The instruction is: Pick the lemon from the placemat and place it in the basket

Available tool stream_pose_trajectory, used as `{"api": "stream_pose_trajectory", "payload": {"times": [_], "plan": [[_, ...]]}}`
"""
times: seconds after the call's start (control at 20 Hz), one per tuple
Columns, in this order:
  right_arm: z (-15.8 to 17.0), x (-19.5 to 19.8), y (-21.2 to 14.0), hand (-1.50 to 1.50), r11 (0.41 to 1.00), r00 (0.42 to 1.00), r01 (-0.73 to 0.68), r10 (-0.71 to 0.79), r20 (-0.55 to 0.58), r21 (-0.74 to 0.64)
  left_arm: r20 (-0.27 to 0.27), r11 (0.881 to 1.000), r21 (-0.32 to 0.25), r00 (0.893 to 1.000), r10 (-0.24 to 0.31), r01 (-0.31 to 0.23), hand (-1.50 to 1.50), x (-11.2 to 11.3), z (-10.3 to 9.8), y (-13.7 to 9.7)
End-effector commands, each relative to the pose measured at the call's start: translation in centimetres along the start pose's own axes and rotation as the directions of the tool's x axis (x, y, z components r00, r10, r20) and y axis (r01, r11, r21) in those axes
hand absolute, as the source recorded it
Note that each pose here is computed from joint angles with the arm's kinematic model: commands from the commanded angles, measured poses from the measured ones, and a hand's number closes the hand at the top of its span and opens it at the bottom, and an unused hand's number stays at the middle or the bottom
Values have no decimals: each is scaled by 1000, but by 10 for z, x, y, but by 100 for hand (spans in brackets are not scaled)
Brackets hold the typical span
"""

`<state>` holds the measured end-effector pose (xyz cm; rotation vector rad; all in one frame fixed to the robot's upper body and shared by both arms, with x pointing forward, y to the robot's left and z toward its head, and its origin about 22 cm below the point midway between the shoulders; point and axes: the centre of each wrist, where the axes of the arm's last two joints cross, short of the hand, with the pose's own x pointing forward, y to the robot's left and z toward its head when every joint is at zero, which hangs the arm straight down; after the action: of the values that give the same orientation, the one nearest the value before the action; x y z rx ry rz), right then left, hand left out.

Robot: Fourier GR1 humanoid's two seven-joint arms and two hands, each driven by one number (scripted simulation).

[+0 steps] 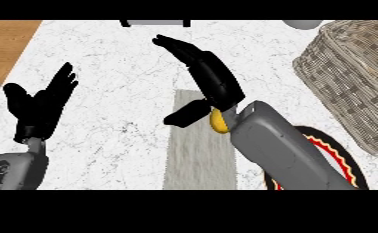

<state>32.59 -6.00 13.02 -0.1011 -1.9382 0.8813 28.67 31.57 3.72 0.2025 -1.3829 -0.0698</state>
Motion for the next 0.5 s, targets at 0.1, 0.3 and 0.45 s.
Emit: {"api": "stream_pose_trajectory", "payload": {"times": [0.1,0.3,0.45], "plan": [[-26,11,-55,-150,895,850,-437,442,-286,87,-18,1000,10,1000,5,-5,0,9,-4,4],[-34,53,-97,-150,856,753,-502,504,-423,127,-7,1000,6,1000,6,-6,0,-1,5,13],[-39,89,-122,-150,853,738,-473,521,-428,223,-20,1000,10,1000,-3,3,0,3,-4,11]]}}
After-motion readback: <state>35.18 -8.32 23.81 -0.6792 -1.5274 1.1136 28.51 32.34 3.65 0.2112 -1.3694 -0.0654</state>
